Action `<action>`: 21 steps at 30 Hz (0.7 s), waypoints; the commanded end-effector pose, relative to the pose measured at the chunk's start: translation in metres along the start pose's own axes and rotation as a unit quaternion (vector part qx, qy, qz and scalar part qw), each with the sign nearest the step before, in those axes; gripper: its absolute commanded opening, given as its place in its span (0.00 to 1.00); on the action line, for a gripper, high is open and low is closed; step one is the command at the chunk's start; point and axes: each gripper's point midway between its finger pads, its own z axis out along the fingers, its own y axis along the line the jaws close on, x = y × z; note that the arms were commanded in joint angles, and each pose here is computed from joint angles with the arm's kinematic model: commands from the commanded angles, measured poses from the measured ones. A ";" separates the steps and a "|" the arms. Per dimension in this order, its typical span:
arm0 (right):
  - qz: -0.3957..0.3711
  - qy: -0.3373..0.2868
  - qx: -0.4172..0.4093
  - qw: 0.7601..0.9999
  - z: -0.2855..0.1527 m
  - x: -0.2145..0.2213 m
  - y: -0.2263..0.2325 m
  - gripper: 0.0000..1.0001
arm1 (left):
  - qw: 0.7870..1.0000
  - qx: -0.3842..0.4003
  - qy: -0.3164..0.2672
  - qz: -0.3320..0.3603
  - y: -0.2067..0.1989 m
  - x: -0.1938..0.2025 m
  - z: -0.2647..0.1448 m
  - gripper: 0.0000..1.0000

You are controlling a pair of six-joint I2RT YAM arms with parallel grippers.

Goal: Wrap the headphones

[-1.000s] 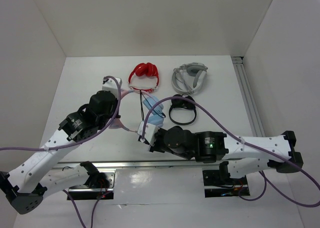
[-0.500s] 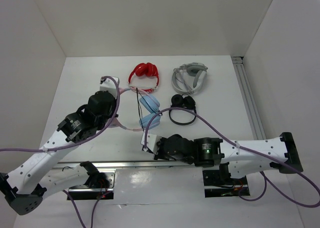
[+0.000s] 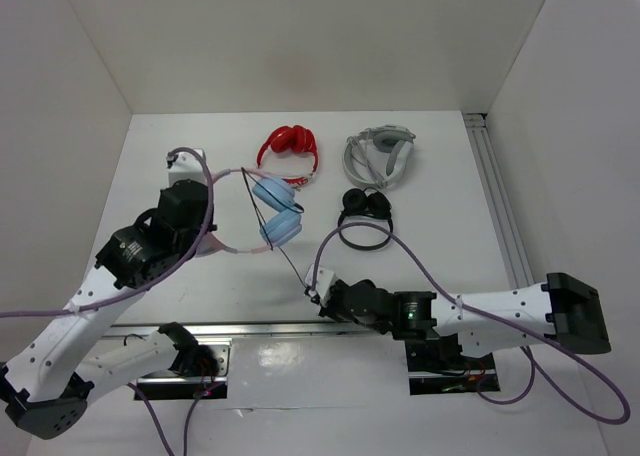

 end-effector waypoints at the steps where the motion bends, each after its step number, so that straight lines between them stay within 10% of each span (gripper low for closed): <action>1: 0.065 -0.093 -0.012 0.993 0.012 -0.039 0.000 0.02 | 0.987 -0.011 -0.099 -0.127 0.012 -0.069 -0.023 0.00; 15: 0.126 -0.131 -0.055 0.982 0.063 -0.026 -0.007 0.04 | 0.977 0.041 -0.136 -0.159 0.019 -0.122 -0.068 0.00; 21: 0.138 -0.123 -0.096 0.978 0.084 -0.012 0.006 0.20 | 0.976 0.053 -0.137 -0.160 0.019 -0.126 -0.075 0.00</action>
